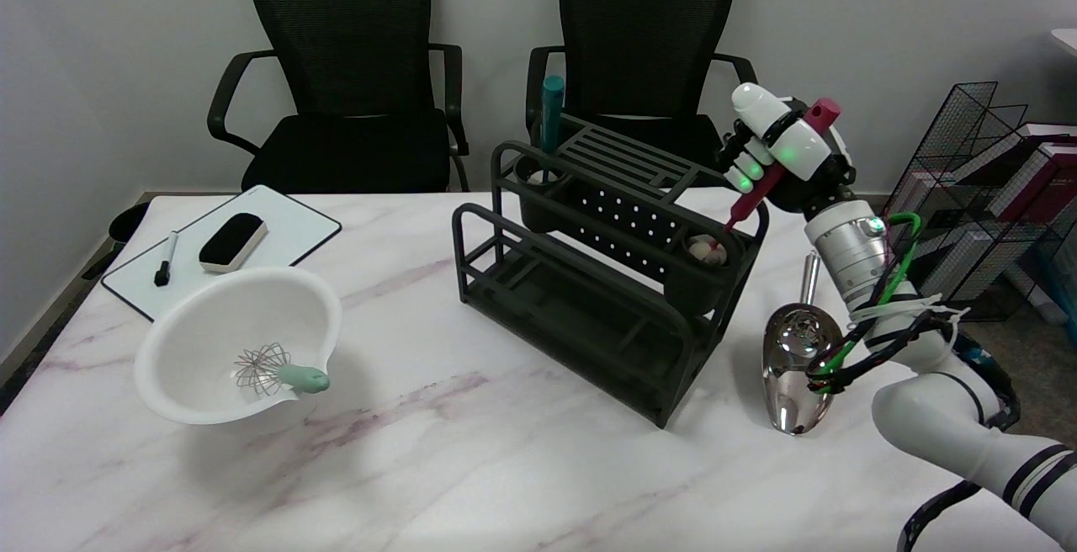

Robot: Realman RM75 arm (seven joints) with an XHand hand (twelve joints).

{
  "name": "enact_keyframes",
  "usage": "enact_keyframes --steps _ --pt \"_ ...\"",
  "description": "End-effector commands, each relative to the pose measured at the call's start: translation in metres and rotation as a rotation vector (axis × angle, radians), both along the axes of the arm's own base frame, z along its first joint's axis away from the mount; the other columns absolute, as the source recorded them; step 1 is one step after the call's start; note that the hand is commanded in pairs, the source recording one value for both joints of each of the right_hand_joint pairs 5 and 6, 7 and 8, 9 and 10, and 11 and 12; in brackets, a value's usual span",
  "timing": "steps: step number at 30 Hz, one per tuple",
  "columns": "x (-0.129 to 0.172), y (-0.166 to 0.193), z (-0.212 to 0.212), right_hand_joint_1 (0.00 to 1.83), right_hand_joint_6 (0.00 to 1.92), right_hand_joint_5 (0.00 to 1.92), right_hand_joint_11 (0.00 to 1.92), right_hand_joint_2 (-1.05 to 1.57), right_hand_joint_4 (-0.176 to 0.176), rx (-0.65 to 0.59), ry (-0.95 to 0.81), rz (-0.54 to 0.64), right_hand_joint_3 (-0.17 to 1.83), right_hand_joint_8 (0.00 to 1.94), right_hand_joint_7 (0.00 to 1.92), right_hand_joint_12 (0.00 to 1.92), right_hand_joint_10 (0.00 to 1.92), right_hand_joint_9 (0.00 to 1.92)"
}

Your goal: Pick up the pink sponge bottle brush.

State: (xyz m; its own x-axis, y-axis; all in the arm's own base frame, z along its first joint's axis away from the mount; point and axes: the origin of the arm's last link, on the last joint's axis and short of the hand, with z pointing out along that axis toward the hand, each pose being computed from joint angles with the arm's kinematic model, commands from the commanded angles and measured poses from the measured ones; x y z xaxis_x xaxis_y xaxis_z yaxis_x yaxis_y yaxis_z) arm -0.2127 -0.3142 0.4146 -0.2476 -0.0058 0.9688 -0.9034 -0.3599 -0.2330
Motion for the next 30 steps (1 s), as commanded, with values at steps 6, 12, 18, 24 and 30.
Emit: enact_keyframes --steps 6,12,18,24,30 --pt "0.007 -0.002 0.012 0.99 1.92 1.92 1.92 1.57 0.0 0.003 0.01 -0.019 0.36 1.92 1.92 1.92 1.92 1.92" --pt "0.011 0.002 0.012 0.99 1.92 1.92 1.92 1.57 0.0 0.005 0.012 -0.008 0.35 1.92 1.92 1.92 1.92 1.92" --pt "0.025 0.003 0.004 0.99 1.92 1.92 1.92 1.57 0.0 0.027 0.021 0.023 0.35 1.92 1.92 1.92 1.92 1.92" --pt "0.035 0.002 -0.003 0.99 1.92 1.92 1.92 1.57 0.0 0.049 0.033 0.041 0.36 1.92 1.92 1.92 1.92 1.92" --pt "0.051 0.001 -0.007 0.99 1.92 1.92 1.92 1.57 0.0 0.059 0.063 0.044 0.36 1.92 1.92 1.92 1.92 1.92"
